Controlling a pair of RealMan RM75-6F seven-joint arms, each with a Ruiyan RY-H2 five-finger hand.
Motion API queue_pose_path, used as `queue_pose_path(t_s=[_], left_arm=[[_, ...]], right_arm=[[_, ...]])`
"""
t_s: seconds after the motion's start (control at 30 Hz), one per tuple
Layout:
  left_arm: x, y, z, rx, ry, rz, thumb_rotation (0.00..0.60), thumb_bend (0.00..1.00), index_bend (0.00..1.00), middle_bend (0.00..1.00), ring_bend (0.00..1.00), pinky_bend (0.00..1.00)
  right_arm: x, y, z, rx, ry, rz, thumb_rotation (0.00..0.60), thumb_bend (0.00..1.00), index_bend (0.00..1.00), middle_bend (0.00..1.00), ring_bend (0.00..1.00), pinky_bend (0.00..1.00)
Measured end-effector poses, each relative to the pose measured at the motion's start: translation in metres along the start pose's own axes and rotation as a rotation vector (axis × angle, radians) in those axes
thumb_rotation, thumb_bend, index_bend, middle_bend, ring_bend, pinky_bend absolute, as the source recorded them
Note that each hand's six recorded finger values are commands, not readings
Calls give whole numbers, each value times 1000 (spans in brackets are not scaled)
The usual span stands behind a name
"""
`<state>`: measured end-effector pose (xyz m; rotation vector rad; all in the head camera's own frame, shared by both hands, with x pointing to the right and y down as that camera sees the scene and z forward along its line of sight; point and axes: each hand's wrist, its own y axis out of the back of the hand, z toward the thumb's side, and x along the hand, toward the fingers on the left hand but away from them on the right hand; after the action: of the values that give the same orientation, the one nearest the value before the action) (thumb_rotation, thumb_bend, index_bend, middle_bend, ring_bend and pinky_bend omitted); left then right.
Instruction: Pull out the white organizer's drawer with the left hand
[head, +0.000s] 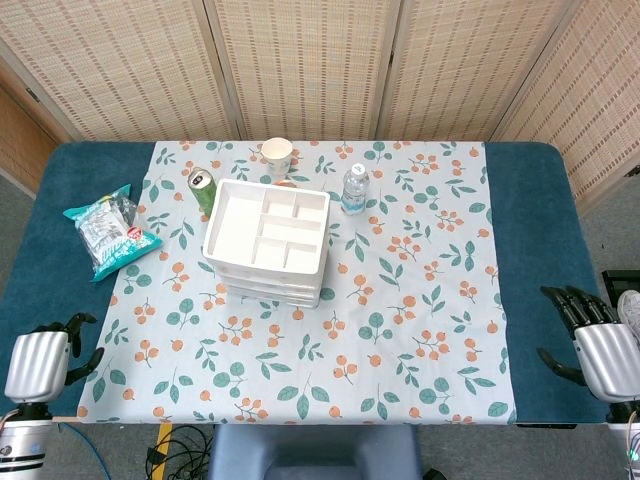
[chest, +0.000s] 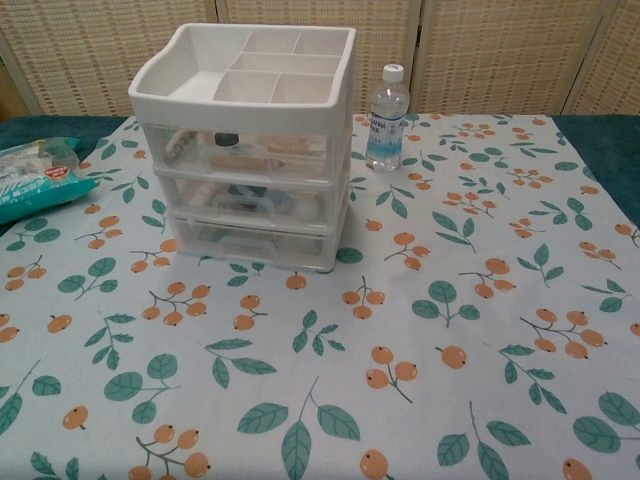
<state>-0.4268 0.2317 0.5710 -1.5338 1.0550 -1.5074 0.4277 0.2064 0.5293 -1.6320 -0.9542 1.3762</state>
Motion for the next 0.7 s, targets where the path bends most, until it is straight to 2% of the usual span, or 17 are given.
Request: queue_pose_path(t_s=[0.23,0.37,0.43,0.5,0.6,0.7], left_arm=[[11,0,25,-89,-100,-4,600,251,397,728,602,613],[20,-5,47,-151,-186,-38,600,251,402,743,653,767],[25,-9,61,-184,-239,-62,600,250,400,791,732,878],[30,-13,78,-199,-301,-80,600,251,399,820,776,935],[36,-22,99,-223,-368,-117,600,259,393,849,810,985],[41,-32,121,-274,-426,-171,600,318,368,882,839,1000]], right_arm=[[-7,8,-2,5,7,-27,600,253,114,176,162,175],[-12,14,-4,10,11,-42,600,253,115,176,162,175],[-14,16,-4,11,11,-46,600,253,115,176,162,175],[-16,18,-5,14,11,-48,600,253,115,176,162,175],[-17,19,-5,13,10,-47,600,253,114,176,162,175],[-18,19,-5,12,11,-46,600,253,114,176,162,175]])
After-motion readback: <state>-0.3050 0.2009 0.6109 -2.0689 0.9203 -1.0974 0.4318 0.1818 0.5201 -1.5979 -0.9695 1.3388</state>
